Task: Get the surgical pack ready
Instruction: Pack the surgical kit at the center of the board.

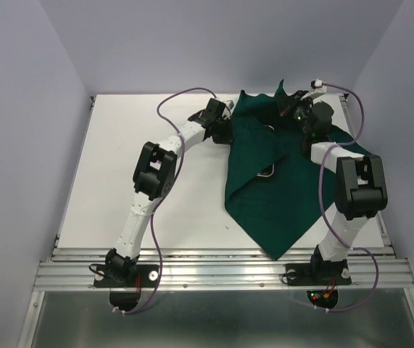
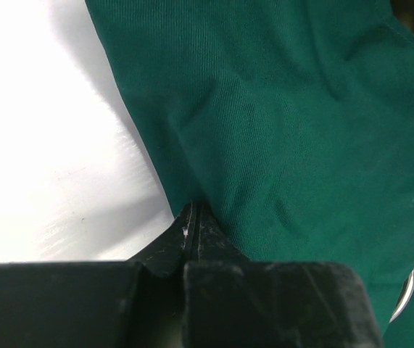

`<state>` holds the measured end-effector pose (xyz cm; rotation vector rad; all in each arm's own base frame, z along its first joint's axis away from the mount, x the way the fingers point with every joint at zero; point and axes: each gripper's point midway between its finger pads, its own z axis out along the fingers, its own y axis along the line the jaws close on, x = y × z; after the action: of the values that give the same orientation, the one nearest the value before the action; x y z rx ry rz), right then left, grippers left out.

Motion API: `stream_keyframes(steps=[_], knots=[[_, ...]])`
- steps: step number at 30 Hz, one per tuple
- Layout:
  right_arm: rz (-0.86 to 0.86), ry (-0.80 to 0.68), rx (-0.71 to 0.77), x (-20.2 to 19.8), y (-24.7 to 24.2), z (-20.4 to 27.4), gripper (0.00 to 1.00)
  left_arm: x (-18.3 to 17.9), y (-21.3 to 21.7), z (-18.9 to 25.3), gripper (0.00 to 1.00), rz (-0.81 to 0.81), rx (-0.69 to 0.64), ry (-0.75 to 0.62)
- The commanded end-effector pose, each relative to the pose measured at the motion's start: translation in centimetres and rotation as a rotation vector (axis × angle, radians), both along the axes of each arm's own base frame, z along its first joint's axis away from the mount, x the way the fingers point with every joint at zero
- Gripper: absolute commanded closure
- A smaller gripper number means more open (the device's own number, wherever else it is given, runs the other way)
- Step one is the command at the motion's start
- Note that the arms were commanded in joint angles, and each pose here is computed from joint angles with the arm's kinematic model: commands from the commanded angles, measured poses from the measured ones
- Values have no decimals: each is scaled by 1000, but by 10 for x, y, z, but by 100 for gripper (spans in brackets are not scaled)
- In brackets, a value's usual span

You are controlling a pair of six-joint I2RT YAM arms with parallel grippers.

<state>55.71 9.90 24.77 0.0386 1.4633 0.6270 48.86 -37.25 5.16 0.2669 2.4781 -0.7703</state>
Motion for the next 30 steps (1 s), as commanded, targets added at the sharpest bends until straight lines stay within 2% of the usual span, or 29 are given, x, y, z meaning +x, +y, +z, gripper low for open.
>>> stream_keyframes(steps=[1, 7, 17, 20, 23, 24, 25, 26, 27, 28, 29, 30], knots=[[59, -151, -12, -34, 12, 54, 99, 3, -10, 44, 100, -23, -79, -66], [108, -120, -37, -65, 21, 48, 99, 3, -8, 37, 100, -11, -73, -55], [124, -10, -75, -98, 20, 3, 99, 2, -10, 37, 100, -8, -85, -53], [46, 30, -106, -84, 7, -8, 99, 2, -10, 40, 100, -8, -87, -57], [-84, -11, -175, -53, -14, 9, 99, 1, -9, 44, 100, -6, -89, -63], [-122, 60, -204, -36, -21, -15, 90, 1, -9, 45, 100, -7, -89, -67], [-170, 82, -221, -23, -29, -19, 82, 1, -9, 47, 100, -6, -92, -68], [-228, 35, -227, 2, -41, 11, 70, 1, -10, 47, 100, -8, -93, -67], [-296, 69, -247, 31, -56, 10, 42, 2, -9, 50, 100, -8, -97, -72], [-314, 169, -266, 35, -68, -29, 34, 2, -11, 51, 100, -10, -99, -74], [-329, 113, -257, 57, -69, 9, 29, 2, -10, 51, 100, -11, -98, -71], [-355, 187, -275, 64, -75, -3, 23, 1, -11, 53, 100, -13, -100, -74]])
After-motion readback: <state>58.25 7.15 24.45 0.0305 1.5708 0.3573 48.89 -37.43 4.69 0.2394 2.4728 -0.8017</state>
